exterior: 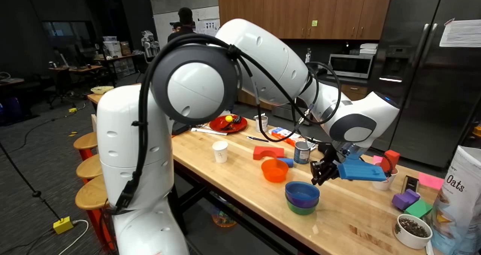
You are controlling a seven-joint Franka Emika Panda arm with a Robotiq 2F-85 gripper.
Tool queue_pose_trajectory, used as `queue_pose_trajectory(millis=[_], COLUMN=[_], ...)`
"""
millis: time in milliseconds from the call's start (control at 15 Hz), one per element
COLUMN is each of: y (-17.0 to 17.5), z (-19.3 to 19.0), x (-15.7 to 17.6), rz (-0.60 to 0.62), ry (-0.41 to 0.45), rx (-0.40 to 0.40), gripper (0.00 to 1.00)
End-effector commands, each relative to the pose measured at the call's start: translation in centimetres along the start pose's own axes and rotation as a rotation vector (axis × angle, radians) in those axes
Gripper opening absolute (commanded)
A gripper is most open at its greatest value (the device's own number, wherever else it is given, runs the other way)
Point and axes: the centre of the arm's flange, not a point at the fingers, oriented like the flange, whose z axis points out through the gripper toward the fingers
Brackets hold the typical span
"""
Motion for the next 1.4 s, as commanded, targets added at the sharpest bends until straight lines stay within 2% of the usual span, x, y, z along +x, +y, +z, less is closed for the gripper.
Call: queue_pose_trajectory(millis=[0, 333, 467, 1267, 1333], y=[0.1, 0.1, 0.3, 3.7, 3.9], z=[-0.5, -0.5, -0.4, 2.7, 2.9], x=[0.5, 0.5, 0.6, 2.0, 2.2], rz=[0.009, 0.008, 0.005, -0.015, -0.017], ry=[-0.030, -0.033, -0.033, -0.063, -0.065], rx=[-0.010, -0.010, -0.005, 0.064, 0.071], gripper=[0.55, 0.89, 0.99, 1.00, 0.93])
